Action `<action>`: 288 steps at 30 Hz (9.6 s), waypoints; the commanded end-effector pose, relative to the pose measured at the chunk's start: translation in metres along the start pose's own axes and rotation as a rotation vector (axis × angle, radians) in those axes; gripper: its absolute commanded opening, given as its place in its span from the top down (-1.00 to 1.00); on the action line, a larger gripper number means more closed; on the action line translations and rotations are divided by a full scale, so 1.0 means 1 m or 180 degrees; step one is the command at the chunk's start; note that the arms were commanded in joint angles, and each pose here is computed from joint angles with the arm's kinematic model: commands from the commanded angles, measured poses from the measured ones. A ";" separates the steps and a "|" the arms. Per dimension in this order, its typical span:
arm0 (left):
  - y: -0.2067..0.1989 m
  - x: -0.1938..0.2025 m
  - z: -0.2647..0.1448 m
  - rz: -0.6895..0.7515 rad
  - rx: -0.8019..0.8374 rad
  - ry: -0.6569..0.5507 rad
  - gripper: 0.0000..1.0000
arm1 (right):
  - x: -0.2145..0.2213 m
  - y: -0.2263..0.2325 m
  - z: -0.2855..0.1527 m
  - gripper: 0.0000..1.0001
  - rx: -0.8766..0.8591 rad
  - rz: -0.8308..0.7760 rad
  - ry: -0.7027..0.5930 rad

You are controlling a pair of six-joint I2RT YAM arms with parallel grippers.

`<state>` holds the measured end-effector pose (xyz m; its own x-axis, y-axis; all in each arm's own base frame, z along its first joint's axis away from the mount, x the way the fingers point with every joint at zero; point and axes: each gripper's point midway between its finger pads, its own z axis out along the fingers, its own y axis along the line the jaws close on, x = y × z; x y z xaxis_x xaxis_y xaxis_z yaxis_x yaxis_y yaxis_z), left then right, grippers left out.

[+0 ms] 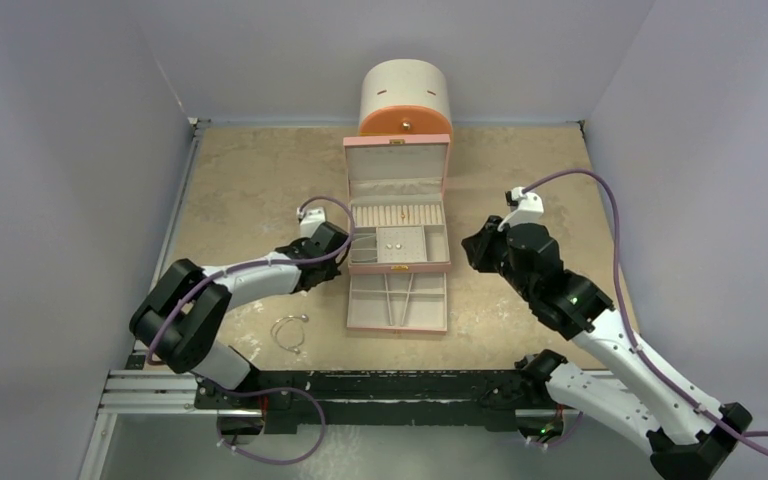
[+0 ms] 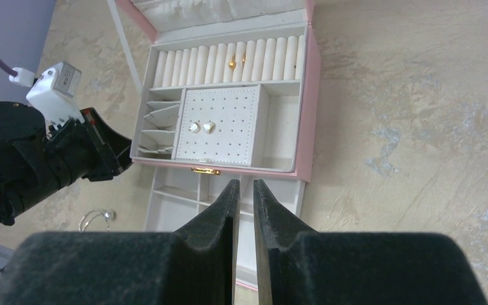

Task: Organize the mixed jewelry
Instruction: Pick up the jewelry from the center of the board, then adjust the jewelry, then place the jewelry in the jewelry box.

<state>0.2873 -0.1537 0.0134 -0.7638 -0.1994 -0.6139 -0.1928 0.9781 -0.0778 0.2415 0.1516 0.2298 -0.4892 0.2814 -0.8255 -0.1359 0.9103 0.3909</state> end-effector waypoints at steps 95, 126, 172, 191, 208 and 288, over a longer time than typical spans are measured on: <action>-0.049 -0.051 -0.313 0.0544 0.3478 -0.0775 0.07 | 0.098 0.193 -0.044 1.00 -0.3338 -0.0508 0.1184; -0.074 0.022 -0.336 0.1166 0.4771 0.0277 0.27 | 0.088 0.226 -0.103 1.00 -0.4744 -0.0706 0.1730; -0.074 -0.062 -0.372 -0.0533 0.5094 -0.1014 1.00 | 0.032 0.240 -0.092 0.17 -0.4026 0.0294 -0.0134; -0.062 -0.076 -0.386 -0.0851 0.5156 -0.1252 1.00 | -0.009 0.254 -0.112 0.17 -0.4357 0.0761 -0.0551; -0.064 -0.073 -0.381 -0.0828 0.5129 -0.1204 1.00 | -0.016 0.259 -0.107 0.31 -0.4274 0.0803 -0.0579; 0.041 -0.100 -0.292 -0.0172 0.2224 -0.2067 -0.19 | 0.014 0.031 0.168 1.00 0.0211 -0.0877 0.0982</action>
<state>0.1747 -0.1128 0.2932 -0.2754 -0.3697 -0.8874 0.3412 0.8254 -0.4498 0.3580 0.2254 0.1468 -0.7057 -0.1027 -0.7010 -0.2432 0.9644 0.1036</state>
